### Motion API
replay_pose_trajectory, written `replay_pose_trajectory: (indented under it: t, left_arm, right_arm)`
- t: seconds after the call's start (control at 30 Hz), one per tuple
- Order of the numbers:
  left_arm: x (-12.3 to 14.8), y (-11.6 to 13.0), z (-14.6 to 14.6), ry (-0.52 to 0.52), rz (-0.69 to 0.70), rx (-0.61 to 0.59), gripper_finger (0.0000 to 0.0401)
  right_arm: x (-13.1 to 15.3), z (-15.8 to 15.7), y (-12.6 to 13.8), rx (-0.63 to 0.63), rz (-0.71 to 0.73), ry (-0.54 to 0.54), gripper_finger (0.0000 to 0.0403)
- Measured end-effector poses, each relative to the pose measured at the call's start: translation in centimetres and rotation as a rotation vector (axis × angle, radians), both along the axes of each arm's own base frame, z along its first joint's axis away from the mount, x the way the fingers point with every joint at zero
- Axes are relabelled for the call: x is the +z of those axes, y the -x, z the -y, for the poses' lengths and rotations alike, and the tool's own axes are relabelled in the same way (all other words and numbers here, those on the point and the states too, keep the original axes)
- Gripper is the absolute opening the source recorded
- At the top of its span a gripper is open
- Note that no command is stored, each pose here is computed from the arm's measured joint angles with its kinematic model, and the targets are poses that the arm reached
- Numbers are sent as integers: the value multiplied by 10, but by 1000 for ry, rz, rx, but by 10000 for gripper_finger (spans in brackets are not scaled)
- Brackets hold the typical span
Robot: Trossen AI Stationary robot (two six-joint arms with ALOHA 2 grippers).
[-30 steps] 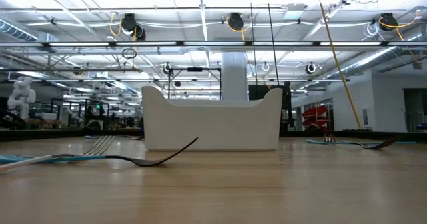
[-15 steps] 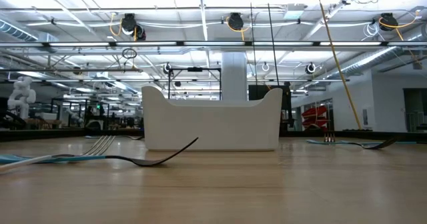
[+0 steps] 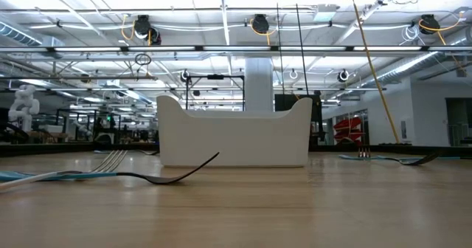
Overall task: Sort silverware by color (type)
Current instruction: Put the left orange fork into the white bin
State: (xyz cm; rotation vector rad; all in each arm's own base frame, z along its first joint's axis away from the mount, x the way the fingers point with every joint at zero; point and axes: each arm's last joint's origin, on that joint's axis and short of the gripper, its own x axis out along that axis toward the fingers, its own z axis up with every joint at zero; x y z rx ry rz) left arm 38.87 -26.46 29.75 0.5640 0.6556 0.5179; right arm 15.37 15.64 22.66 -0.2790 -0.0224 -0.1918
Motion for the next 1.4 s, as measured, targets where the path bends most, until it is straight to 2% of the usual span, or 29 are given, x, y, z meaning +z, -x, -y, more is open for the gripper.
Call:
replay_pose_trajectory:
  t: [0.17, 0.33, 0.47, 0.67, 0.83, 0.97, 1.07, 1.2, 1.33, 1.4]
  left_arm:
    - [-1, 17, -26, 7, -80, 150, 2]
    - [-8, 10, -38, 106, -153, 187, 2]
    - [-12, 4, -53, 137, -134, 257, 2]
    - [-15, -7, -72, 85, -227, 248, 2]
    - [5, -8, -97, 78, -255, 248, 2]
    - [6, -7, -97, 93, -257, 244, 7]
    - [-3, -3, -92, 57, -256, 254, 8]
    - [-36, 0, -92, 14, -297, 306, 9]
    - [-67, 8, -101, -54, -360, 354, 10]
    - [-73, 18, -108, -60, -391, 375, 10]
  right_arm:
    - [1, 1, 0, -44, 2, -24, 140]
    - [6, 0, -1, -83, 14, -65, 141]
    - [8, -2, 1, -85, 18, -79, 141]
    - [15, -10, 9, -105, 13, -64, 141]
    - [19, -16, 15, -86, 14, -62, 141]
    - [21, -21, 19, -57, 14, -64, 141]
    - [21, -23, 23, -37, 14, -65, 141]
    - [21, -26, 27, -34, 13, -79, 141]
    - [20, -26, 29, -54, 10, -81, 141]
    - [20, -26, 29, -54, 10, -82, 141]
